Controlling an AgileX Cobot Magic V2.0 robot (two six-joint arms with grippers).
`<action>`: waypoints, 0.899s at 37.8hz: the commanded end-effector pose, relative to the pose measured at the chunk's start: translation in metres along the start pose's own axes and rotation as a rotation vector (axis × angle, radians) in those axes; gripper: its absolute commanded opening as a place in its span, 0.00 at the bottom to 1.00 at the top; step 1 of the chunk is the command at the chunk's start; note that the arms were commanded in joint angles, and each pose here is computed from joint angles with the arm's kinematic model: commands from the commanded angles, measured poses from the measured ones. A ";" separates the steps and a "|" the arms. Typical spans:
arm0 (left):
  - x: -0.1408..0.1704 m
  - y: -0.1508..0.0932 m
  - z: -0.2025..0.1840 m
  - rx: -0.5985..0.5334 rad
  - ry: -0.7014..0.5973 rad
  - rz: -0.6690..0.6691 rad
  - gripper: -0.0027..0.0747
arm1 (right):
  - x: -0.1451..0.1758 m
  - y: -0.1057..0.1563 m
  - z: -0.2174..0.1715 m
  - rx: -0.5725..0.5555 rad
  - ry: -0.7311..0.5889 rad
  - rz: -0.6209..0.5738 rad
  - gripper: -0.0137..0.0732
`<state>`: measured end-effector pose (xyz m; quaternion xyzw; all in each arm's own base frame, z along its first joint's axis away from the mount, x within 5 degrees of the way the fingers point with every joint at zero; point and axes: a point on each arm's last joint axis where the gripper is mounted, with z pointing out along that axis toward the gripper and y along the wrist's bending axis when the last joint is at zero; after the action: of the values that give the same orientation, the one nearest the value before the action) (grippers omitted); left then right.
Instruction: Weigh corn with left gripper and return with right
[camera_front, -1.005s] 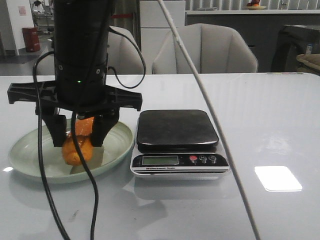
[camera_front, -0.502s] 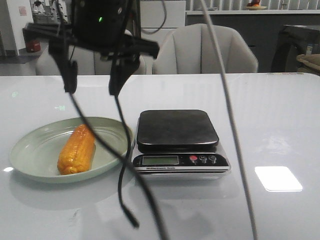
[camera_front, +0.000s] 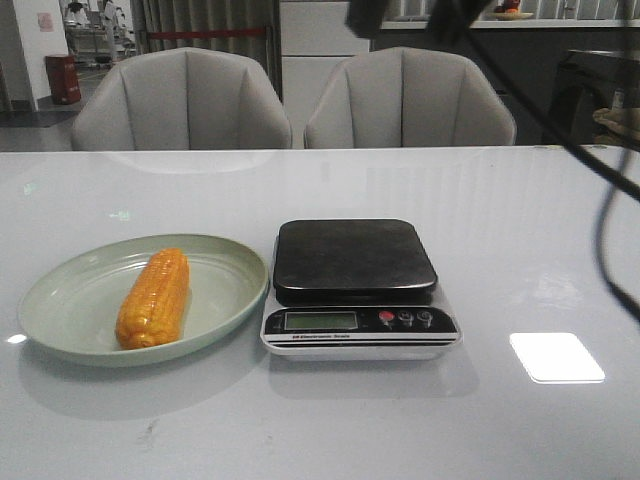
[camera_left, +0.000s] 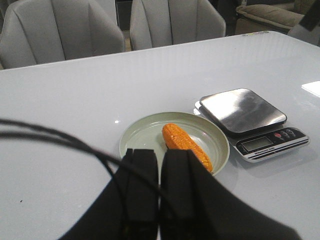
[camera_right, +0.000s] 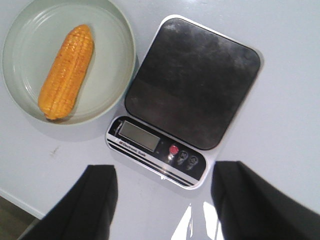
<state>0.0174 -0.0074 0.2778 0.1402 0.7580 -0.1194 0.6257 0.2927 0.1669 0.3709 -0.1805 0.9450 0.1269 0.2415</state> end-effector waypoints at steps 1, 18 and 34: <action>-0.013 -0.001 -0.008 0.008 -0.121 -0.012 0.19 | 0.019 -0.005 -0.046 -0.009 -0.176 -0.032 0.75; -0.013 -0.001 -0.008 0.008 -0.121 -0.012 0.19 | 0.158 -0.021 -0.092 -0.005 -0.496 -0.066 0.75; -0.013 -0.001 -0.008 0.008 -0.121 -0.012 0.19 | 0.265 -0.036 -0.100 -0.010 -0.911 -0.101 0.75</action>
<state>0.0174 -0.0074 0.2778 0.1402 0.7580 -0.1194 0.6257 0.0534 0.0314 0.3137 -0.1623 0.7784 0.1839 0.5779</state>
